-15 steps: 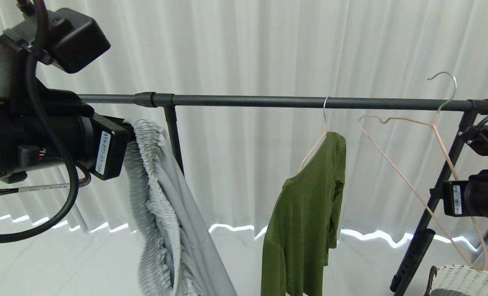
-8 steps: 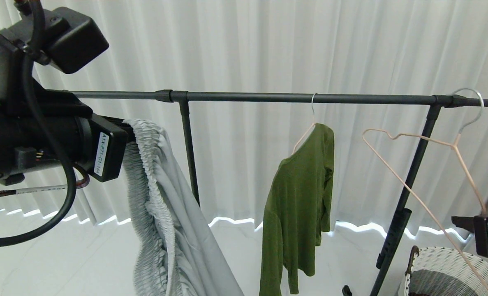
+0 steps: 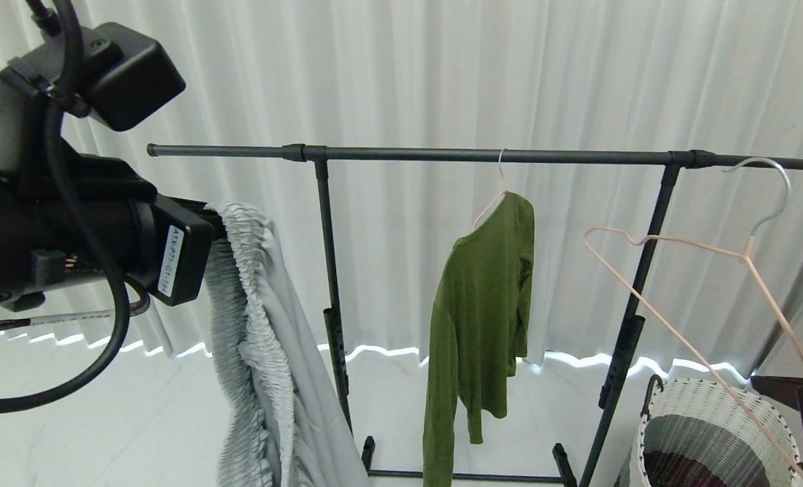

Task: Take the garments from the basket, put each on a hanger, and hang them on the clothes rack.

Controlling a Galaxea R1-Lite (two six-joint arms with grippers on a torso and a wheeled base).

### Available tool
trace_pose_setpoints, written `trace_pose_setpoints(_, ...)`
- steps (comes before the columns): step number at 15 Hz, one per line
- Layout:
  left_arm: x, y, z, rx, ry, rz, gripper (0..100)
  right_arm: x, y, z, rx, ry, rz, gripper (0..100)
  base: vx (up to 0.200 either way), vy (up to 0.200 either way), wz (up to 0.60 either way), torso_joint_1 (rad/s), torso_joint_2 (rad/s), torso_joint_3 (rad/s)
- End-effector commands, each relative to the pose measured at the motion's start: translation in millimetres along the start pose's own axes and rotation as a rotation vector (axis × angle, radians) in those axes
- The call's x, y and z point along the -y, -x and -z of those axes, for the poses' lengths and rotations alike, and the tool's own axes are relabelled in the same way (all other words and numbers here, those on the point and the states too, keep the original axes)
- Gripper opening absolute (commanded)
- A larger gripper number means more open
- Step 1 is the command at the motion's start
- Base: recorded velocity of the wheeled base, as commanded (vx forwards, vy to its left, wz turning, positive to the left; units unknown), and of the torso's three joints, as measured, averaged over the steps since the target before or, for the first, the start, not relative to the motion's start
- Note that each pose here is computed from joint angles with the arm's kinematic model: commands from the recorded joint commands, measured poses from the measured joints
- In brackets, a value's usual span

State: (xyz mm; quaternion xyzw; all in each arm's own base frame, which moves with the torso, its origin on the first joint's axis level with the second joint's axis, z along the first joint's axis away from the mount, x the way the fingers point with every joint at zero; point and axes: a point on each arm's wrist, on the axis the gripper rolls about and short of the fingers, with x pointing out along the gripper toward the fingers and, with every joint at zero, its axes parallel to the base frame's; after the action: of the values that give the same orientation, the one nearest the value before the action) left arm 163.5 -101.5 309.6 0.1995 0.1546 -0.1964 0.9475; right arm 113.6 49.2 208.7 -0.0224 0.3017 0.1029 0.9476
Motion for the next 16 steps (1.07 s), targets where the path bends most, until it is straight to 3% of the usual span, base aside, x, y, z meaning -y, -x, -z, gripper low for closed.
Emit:
trace_pose_setpoints(1, 2.2, -4.6, 4.5, -0.024, -0.005, 0.005, 0, -11.1, 5.0, 2.1, -0.002, 0.057, -0.081, 0, 0.0, 0.0, 0.0, 0.0, 0.0, 0.0)
trace_pose_setpoints(4, 5.8, -20.4, 11.3, -0.09, -0.02, -0.023, 0, -30.7, 11.2, 6.6, -0.009, 0.156, -0.222, 0, 0.0, 0.0, 0.0, 0.0, 0.0, 0.0)
trace_pose_setpoints(6, 9.8, -47.9, 16.0, -0.201, -0.037, -0.172, 0, -48.1, 17.8, 6.8, -0.007, 0.231, -0.34, 0, 0.0, 0.0, 0.0, 0.0, 0.0, 0.0)
trace_pose_setpoints(7, 11.7, -58.3, 16.6, -0.226, -0.022, -0.202, 0, -55.1, 23.0, 6.3, 0.002, 0.263, -0.395, 0, 0.0, 0.0, 0.0, 0.0, 0.0, 0.0)
trace_pose_setpoints(11, 19.8, -90.3, 6.0, -0.225, 0.171, -0.232, 0, -91.0, 39.0, 3.2, -0.012, 0.331, -0.598, 0, 0.0, 0.0, 0.0, 0.0, 0.0, 0.0)
trace_pose_setpoints(16, 19.1, -100.1, -5.7, -0.191, 0.261, -0.246, 0, -114.6, 37.2, 6.4, -0.055, 0.353, -0.658, 0, 0.0, 0.0, 0.0, 0.0, 0.0, 0.0)
